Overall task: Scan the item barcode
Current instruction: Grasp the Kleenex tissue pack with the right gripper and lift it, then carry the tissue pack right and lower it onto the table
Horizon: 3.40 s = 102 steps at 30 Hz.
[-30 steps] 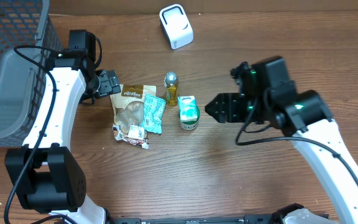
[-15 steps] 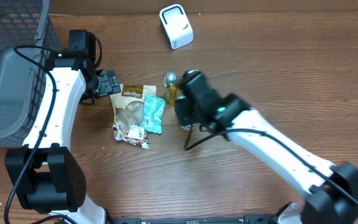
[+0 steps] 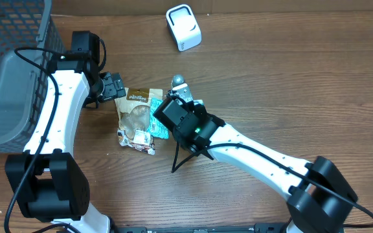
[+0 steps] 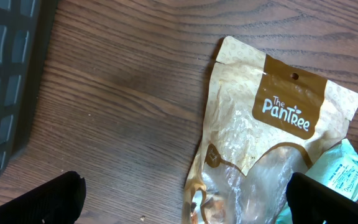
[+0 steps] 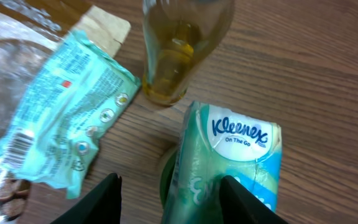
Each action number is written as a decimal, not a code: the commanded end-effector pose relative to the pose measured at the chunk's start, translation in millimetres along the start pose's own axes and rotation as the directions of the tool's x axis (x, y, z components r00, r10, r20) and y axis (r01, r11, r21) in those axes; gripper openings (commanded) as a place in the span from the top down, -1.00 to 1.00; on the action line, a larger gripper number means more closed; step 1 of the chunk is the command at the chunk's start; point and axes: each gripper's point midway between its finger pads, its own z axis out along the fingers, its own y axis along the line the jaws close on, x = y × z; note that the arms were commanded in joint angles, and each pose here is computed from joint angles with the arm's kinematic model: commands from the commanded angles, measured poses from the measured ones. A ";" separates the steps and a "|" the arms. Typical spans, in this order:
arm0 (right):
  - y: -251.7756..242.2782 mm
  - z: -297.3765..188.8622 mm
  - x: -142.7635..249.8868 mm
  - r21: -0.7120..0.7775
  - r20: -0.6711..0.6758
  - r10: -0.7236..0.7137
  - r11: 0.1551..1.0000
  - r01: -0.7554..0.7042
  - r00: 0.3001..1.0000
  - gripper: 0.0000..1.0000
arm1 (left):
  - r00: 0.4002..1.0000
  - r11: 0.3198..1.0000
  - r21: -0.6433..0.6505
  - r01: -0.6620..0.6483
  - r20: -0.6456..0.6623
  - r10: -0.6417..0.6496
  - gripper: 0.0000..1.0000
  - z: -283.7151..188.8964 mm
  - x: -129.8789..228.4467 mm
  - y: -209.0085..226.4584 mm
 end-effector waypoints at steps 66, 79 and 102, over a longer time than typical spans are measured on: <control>-195.1 -15.8 23.5 -0.574 -0.235 0.523 0.605 -0.551 0.819 0.93 | 0.999 1.000 0.007 0.002 0.035 -0.002 -1.00 -10.4 -6.3 -0.5; -184.8 26.3 60.3 -0.617 -0.152 0.619 0.550 -0.563 0.770 0.93 | 0.999 1.000 0.007 0.003 0.035 -0.003 -1.00 -10.4 -6.4 -0.2; -186.3 62.6 84.9 -0.545 -0.207 0.641 0.551 -0.631 0.739 0.92 | 0.999 1.000 0.007 0.003 0.035 -0.003 -1.00 -10.4 -6.6 -0.3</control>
